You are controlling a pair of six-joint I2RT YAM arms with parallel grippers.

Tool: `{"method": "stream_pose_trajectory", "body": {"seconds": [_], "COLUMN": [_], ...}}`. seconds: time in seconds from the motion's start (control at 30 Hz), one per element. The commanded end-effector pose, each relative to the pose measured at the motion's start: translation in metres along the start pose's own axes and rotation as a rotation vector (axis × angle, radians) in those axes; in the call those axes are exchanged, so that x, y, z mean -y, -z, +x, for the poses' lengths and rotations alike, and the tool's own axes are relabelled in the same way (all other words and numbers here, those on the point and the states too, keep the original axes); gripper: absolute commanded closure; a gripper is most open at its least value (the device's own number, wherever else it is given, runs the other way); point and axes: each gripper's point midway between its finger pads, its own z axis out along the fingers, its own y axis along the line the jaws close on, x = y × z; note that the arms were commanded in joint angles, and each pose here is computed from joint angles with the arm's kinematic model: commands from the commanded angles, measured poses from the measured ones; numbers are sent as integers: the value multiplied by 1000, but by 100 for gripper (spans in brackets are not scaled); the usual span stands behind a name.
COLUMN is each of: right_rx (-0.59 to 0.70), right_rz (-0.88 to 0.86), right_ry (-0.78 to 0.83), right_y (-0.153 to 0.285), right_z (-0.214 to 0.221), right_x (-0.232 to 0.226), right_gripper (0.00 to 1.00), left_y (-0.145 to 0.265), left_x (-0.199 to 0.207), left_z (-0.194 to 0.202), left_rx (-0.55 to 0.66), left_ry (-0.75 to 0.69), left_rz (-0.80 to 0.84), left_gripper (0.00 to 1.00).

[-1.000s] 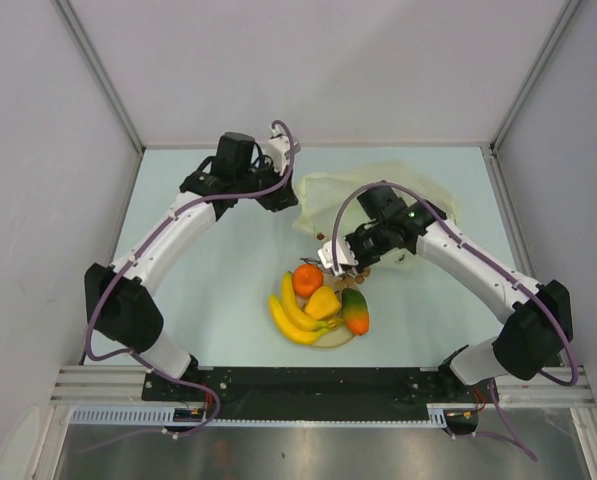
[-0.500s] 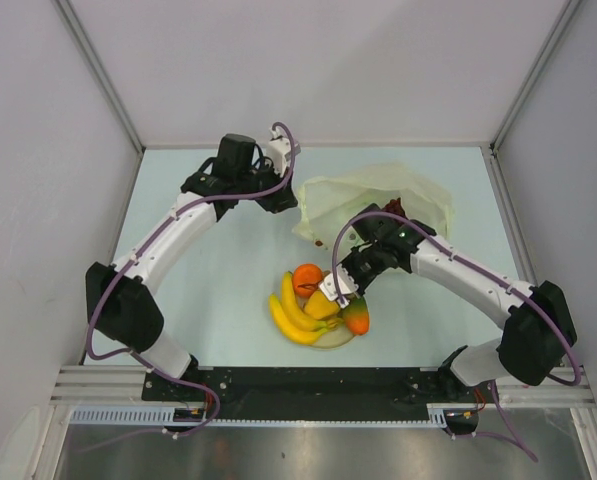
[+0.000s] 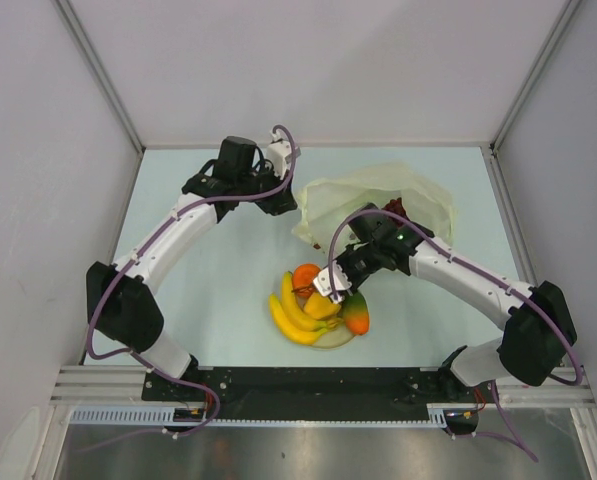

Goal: Take the fake fruits out of the plastic bag
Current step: Place the fake fruit on the plate.

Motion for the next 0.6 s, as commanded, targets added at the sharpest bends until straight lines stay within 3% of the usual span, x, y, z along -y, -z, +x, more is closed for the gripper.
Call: {"method": "stream_pose_trajectory", "body": {"seconds": [0.0, 0.1, 0.23, 0.37, 0.57], "right_rx": [59, 53, 61, 74, 53], "right_rz": [57, 50, 47, 54, 80], "right_ry": [-52, -115, -222, -289, -328], "right_y": [-3, -7, -12, -11, -20], "right_z": [-14, -13, -14, -21, -20], "right_x": [14, 11, 8, 8, 15], "right_gripper": [67, 60, 76, 76, 88], "left_y": [7, 7, 7, 6, 4], "left_x": [3, 5, 7, 7, 10], "left_z": [-12, -13, -14, -9, -12], "left_rx": [45, 46, 48, 39, 44], "left_ry": [-35, -40, -48, -46, -57], "left_rz": [-5, -3, -1, 0, 2], "left_gripper": [73, 73, 73, 73, 73]}}
